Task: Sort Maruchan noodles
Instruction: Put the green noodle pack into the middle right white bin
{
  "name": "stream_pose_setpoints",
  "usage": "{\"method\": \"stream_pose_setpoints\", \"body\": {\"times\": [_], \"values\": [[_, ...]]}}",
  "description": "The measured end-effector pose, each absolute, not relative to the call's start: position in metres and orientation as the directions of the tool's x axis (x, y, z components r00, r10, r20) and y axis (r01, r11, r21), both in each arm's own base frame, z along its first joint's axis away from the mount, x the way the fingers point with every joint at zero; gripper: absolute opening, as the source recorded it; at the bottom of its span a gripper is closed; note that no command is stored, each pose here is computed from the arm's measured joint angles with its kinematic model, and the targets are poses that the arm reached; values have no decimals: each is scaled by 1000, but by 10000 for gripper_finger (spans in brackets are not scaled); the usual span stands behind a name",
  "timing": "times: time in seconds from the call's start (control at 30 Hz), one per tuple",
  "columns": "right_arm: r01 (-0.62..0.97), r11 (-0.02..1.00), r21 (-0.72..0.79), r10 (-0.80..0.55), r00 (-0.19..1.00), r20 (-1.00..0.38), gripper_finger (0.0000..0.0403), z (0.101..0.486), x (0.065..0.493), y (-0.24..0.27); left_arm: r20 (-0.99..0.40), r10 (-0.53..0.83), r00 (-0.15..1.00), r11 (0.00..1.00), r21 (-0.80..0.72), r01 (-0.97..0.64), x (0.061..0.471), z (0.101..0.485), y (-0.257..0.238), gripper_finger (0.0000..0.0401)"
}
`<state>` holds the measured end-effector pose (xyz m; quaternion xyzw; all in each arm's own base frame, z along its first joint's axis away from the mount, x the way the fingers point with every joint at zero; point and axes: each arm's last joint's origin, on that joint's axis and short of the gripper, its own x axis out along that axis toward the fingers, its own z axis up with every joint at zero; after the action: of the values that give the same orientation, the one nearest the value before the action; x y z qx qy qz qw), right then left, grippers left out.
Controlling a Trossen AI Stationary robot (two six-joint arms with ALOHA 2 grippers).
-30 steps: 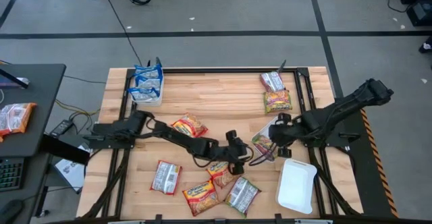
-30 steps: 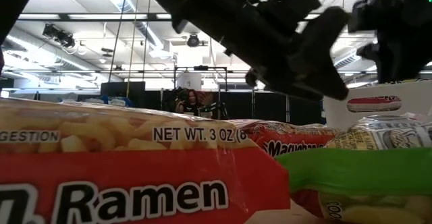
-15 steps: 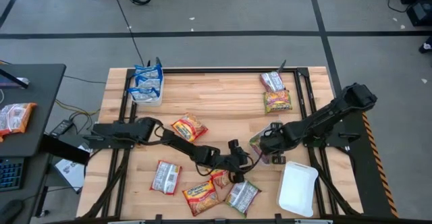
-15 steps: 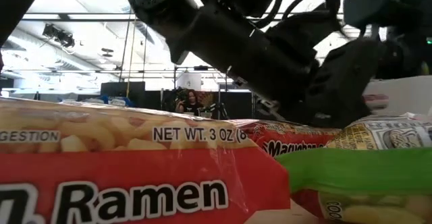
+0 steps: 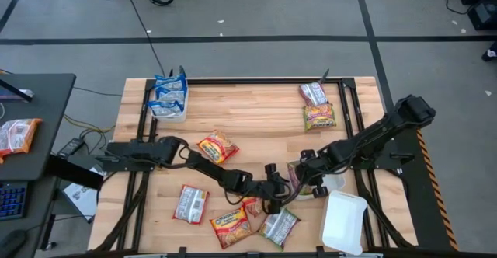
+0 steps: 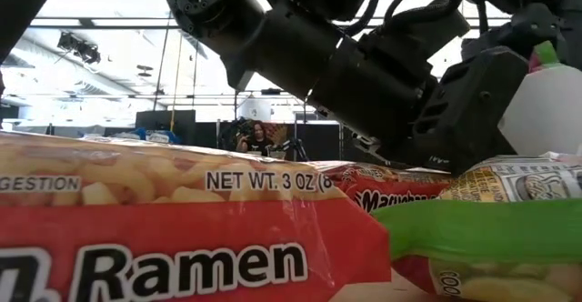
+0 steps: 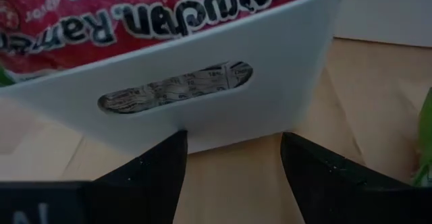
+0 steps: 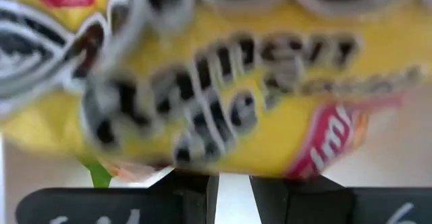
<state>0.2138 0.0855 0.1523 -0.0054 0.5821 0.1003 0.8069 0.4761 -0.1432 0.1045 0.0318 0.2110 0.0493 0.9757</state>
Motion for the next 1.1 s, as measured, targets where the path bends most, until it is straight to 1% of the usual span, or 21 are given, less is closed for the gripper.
{"method": "stream_pose_setpoints", "body": {"times": [0.1, 0.3, 0.4, 0.63, 0.8, 0.93, 1.1], "values": [[-215, 972, 92, 159, 319, -934, 83, 147, 217, 87, -405, 130, 905, 991, 91, -101, 475, 106, -144, 242], [-195, 980, 27, 95, 344, -934, 86, 138, 222, 86, -444, 200, 874, 979, 131, -157, 471, 106, -142, 242], [-181, 984, -3, 61, 349, -935, 94, 139, 223, 79, -460, 231, 857, 973, 133, -190, 472, 106, -134, 242], [-101, 990, -100, -63, 314, -947, 115, 148, 217, 49, -420, 313, 852, 950, 144, -277, 482, 110, -100, 242], [-68, 990, -123, -99, 280, -955, 120, 155, 210, 34, -407, 369, 836, 930, 162, -331, 488, 112, -71, 242], [-39, 993, -114, -99, 272, -957, 126, 159, 207, 29, -418, 384, 824, 922, 229, -314, 490, 111, -52, 242], [-6, 995, -104, -99, 253, -962, 146, 169, 198, 27, -471, 378, 797, 920, 285, -267, 487, 114, -47, 242]]}}
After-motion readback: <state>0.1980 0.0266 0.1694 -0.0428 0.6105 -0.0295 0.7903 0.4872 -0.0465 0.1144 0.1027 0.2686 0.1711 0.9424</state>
